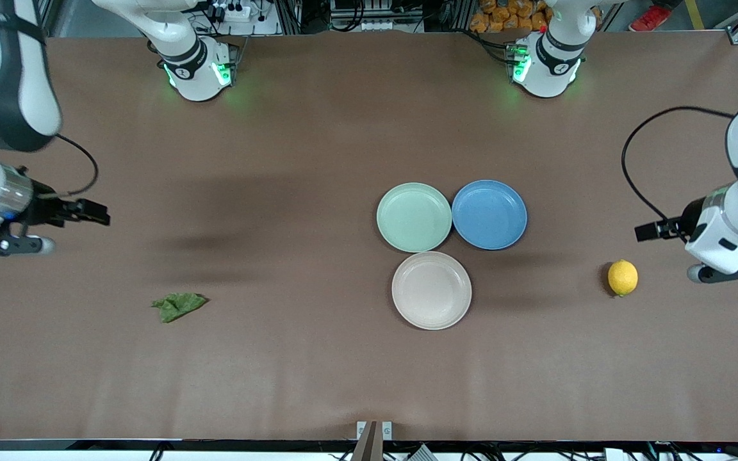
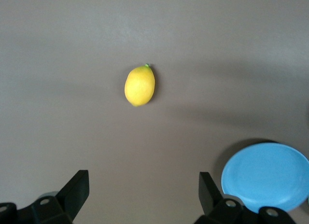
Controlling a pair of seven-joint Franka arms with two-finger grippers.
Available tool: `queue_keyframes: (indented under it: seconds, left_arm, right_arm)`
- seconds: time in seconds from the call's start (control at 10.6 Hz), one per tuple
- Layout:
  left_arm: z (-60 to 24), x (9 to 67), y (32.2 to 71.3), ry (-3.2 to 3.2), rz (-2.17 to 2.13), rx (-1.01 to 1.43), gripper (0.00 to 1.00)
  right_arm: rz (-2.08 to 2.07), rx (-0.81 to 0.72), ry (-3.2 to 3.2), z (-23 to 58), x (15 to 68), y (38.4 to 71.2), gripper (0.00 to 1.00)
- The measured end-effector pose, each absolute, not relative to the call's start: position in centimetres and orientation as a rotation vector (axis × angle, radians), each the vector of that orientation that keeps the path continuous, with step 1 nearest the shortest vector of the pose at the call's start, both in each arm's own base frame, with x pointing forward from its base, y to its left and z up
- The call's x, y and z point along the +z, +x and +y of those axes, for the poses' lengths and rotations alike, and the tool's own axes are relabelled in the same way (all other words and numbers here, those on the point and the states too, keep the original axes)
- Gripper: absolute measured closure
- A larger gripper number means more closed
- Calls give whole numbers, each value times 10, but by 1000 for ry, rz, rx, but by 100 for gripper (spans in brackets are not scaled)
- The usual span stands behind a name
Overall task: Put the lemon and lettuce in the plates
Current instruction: 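Lower the left gripper to the lemon while the right gripper reaches the lettuce, then close the left gripper on the lemon while the right gripper grasps the lettuce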
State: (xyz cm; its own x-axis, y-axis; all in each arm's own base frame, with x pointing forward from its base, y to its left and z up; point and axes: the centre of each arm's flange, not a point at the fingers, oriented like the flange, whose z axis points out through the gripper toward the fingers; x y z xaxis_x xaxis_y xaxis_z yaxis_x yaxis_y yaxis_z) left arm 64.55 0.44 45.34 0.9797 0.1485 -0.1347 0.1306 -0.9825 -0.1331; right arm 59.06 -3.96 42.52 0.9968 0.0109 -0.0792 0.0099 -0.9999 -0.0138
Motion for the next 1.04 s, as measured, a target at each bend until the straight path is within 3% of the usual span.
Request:
queue_keyframes:
  seconds: [0.47, 1.04]
  left_arm:
    - [40, 316, 667, -3051, -178, 272, 0]
    - [66, 229, 676, -3066, -31, 236, 0]
  right_arm:
    - [110, 52, -3139, -34, 336, 602, 0]
    - [168, -29, -3120, -34, 265, 622, 0]
